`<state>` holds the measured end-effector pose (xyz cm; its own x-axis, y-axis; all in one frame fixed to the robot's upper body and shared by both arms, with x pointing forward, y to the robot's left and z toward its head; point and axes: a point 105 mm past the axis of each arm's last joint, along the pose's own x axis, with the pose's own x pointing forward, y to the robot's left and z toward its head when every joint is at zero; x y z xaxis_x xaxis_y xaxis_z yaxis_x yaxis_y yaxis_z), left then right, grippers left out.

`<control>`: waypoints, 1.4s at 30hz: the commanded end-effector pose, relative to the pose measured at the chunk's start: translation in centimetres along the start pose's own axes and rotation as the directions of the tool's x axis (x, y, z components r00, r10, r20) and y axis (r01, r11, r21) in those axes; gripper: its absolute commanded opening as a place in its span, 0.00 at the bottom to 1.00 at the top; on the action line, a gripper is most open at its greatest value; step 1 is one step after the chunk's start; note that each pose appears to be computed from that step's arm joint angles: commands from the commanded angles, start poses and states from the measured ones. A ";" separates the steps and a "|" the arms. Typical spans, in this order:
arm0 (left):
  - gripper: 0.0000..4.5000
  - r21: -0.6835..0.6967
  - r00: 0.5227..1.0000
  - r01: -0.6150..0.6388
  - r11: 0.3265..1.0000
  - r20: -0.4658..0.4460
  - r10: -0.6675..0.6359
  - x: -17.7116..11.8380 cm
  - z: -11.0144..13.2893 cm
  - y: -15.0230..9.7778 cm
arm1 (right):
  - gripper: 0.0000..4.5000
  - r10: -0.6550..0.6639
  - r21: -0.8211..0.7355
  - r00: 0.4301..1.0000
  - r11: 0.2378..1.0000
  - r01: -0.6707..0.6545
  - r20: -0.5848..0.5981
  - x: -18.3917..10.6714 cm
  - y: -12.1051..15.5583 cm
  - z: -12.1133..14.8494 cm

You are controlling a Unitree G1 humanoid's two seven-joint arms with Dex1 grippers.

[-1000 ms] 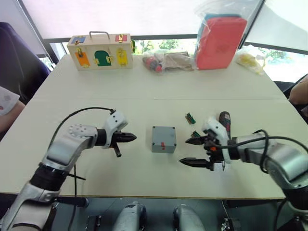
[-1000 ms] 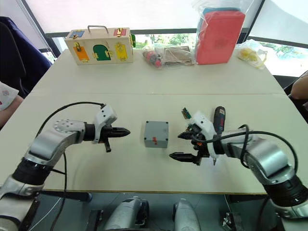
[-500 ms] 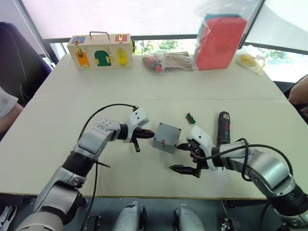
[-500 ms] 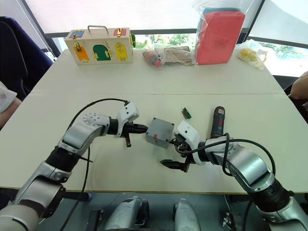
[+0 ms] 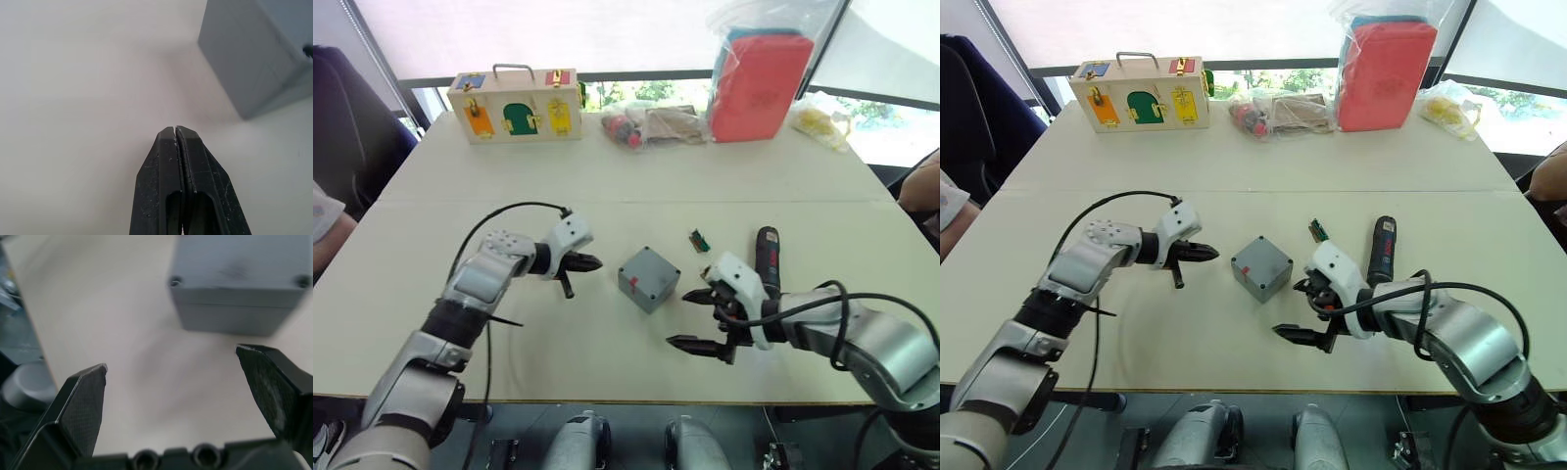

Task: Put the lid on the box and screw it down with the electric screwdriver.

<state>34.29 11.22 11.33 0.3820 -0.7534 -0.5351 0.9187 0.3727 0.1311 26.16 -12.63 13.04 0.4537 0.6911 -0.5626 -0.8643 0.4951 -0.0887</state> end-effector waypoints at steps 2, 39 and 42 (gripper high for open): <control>0.00 0.009 0.994 0.102 0.995 0.035 -0.102 -0.6 1.0 -3.3 | 0.99 -0.084 -0.057 0.996 0.995 0.086 0.036 0.4 -3.1 0.8; 0.00 -0.045 0.991 -0.045 0.998 0.123 0.050 2.6 3.0 -1.4 | 0.99 0.070 -0.046 0.993 0.997 -0.065 0.100 3.0 1.1 1.6; 0.00 -0.042 0.991 -0.050 0.998 0.125 0.055 2.5 3.0 -1.4 | 0.99 0.052 -0.043 0.994 0.998 -0.048 0.095 2.5 0.9 1.5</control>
<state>34.06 7.43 10.85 0.4267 -0.7802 -0.4575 0.8929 0.4439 0.0758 27.06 -9.79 11.28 0.4093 0.7474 -0.5233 -0.8919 0.4487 -0.0568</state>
